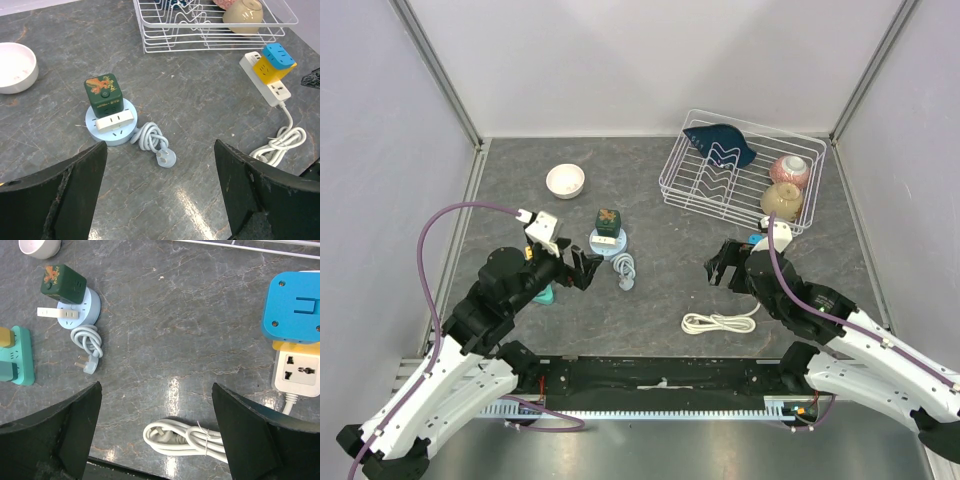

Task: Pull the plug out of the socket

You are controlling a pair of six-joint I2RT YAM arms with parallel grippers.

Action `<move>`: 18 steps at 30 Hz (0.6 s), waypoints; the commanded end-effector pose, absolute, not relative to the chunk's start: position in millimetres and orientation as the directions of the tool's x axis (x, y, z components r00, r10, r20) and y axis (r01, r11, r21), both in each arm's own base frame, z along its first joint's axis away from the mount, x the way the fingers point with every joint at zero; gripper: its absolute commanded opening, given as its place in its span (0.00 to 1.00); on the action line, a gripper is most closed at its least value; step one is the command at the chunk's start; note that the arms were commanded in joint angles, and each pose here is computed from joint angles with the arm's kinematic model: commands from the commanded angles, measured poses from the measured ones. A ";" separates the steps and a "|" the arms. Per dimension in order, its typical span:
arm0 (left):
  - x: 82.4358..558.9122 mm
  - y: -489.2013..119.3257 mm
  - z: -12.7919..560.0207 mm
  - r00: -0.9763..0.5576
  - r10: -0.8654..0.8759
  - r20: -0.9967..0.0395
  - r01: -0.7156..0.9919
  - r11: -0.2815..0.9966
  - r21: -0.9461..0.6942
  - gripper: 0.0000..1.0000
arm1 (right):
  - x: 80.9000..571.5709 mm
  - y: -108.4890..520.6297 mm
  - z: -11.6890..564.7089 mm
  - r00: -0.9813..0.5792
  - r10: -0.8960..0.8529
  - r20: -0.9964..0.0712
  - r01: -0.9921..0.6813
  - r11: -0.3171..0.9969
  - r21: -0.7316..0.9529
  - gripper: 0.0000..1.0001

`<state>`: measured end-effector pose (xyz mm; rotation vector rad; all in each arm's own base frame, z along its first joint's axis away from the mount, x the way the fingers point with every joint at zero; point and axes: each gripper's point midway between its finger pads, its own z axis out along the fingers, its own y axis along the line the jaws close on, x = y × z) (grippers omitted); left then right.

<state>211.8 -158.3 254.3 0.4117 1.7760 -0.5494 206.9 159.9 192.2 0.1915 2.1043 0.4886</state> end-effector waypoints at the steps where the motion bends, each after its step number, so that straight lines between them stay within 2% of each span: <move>1: 221.0 -149.5 254.7 -0.261 -0.032 -0.965 0.475 0.866 -0.157 0.94 | 212.6 169.5 220.1 -0.510 0.383 -0.770 -0.075 0.872 0.483 0.98; 9: 220.7 -134.2 239.6 -0.362 -0.052 -0.931 0.362 0.912 -0.192 0.95 | 211.4 174.6 219.8 -0.524 0.350 -0.776 -0.109 0.876 0.469 0.98; 13: 217.0 -106.8 223.1 -0.448 -0.105 -0.888 0.180 0.962 -0.204 0.95 | 211.3 175.0 228.3 -0.513 0.337 -0.789 -0.136 0.876 0.462 0.98; 16: 213.1 -73.0 215.3 -0.495 -0.130 -0.859 -0.018 0.990 -0.140 0.95 | 208.3 181.7 242.3 -0.510 0.327 -0.796 -0.191 0.859 0.475 0.98; 18: 211.3 -50.3 217.9 -0.470 -0.166 -0.867 -0.141 0.984 -0.112 0.95 | 207.0 187.3 256.3 -0.484 0.325 -0.813 -0.255 0.836 0.486 0.98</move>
